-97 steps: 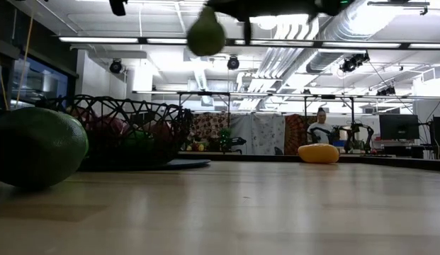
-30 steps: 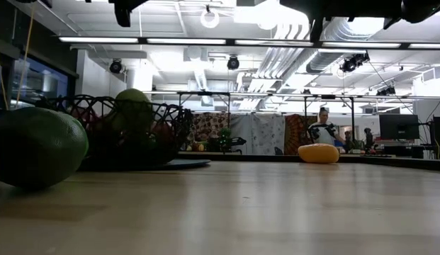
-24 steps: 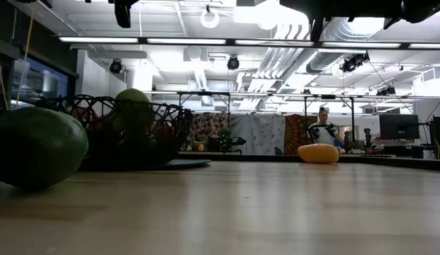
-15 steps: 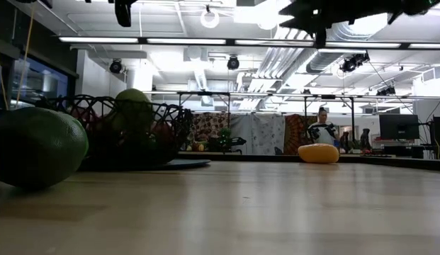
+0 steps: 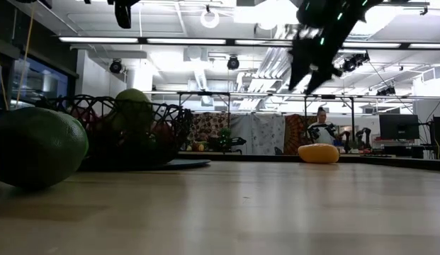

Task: Build produce basket
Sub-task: Put the mango into the wire basket

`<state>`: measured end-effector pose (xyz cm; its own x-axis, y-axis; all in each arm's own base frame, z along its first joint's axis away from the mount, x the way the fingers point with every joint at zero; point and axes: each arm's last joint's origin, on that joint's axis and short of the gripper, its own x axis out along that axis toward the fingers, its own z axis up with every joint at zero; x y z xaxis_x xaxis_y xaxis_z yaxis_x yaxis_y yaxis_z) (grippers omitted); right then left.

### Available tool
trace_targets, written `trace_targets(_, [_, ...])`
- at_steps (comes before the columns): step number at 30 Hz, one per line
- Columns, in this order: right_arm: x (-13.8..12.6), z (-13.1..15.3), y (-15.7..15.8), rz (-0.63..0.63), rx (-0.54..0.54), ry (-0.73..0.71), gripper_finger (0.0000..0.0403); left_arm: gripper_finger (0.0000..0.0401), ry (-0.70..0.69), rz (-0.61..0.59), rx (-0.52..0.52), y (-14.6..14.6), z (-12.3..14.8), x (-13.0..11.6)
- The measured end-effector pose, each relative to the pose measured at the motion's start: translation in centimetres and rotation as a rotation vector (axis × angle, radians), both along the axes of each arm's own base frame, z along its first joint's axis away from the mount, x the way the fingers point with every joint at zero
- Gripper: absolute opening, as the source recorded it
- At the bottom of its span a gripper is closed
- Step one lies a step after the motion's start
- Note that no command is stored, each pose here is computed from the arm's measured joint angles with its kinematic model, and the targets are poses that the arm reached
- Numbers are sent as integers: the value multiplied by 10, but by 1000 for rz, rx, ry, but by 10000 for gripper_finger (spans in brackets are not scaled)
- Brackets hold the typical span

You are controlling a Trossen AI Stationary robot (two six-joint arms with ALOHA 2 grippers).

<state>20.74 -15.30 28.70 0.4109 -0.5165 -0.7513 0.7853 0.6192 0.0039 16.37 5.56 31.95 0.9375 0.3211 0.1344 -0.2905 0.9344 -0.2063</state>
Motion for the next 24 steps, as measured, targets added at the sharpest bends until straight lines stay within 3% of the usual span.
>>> trace_targets(7, [-6, -37, -69, -190, 104, 172, 365, 0, 0, 0, 0, 0, 0, 0])
trace_targets(15, [-1, -71, -110, -130, 198, 347, 365, 0, -1, 35, -2, 1, 0, 0])
trace_targets(19, [5, -84, -118, -64, 222, 419, 365, 0, -1, 40, -2, 1, 0, 0])
trace_targets(24, [6, -104, -125, -76, 241, 511, 365, 0, -3, 68, -6, 2, 0, -1])
